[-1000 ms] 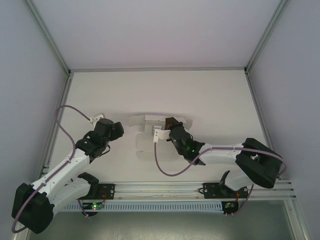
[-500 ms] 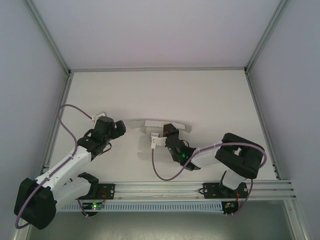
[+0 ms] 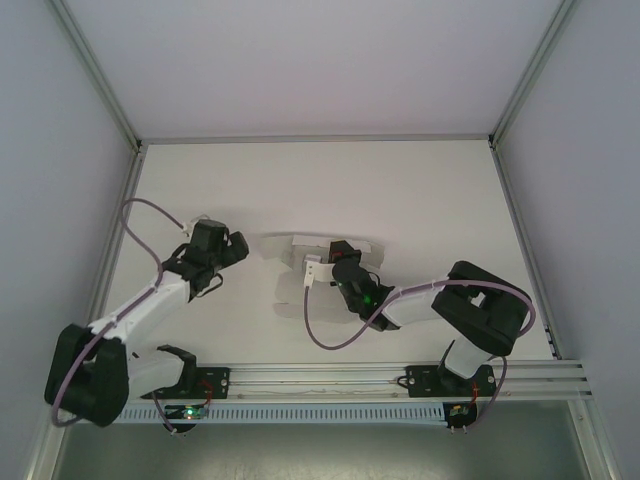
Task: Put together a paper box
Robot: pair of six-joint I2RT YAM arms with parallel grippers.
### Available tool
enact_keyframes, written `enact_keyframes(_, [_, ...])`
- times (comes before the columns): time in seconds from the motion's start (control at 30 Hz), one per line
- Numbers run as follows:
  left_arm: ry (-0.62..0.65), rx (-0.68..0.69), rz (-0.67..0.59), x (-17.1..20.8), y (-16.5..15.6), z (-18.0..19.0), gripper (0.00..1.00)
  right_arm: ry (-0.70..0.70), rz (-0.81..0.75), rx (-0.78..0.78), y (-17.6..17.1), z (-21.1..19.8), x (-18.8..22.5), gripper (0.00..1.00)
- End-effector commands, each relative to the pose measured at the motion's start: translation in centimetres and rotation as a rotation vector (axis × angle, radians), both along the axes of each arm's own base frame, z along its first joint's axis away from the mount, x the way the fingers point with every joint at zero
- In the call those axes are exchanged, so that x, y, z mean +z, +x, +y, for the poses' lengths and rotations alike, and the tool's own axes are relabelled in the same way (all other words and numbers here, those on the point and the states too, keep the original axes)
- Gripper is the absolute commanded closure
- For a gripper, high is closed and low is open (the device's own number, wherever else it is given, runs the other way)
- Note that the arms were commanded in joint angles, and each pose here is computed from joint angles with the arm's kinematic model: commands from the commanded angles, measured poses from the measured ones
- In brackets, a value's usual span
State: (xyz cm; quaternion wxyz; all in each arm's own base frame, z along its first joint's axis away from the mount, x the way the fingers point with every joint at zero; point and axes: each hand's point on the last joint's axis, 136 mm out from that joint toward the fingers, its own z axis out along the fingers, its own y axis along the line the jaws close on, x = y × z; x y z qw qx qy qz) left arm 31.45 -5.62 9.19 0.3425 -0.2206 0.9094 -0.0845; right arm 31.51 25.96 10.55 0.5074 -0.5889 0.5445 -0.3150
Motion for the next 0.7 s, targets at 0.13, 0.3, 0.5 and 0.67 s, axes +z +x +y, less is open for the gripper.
enact_keyframes(0.13, [-0.017, -0.04, -0.054, 0.3, 5.1, -0.7, 0.0, -0.061, 0.133, 0.01, -0.5, -0.8, -4.4, 1.0])
enact_keyframes(0.3, [-0.035, -0.146, -0.041, -1.2, 6.4, -2.2, 0.0, -0.061, 0.136, 0.005, -0.6, -1.0, -4.4, 1.0])
enact_keyframes(0.5, [-0.196, -0.454, -0.171, -0.4, 6.5, -7.9, 0.15, -0.059, 0.135, -0.014, -0.4, -1.2, -4.4, 1.0])
enact_keyframes(0.67, [-0.288, -0.632, -0.243, 0.3, 4.3, -10.7, 0.31, -0.03, 0.111, -0.018, -0.5, -1.2, -3.3, 1.0])
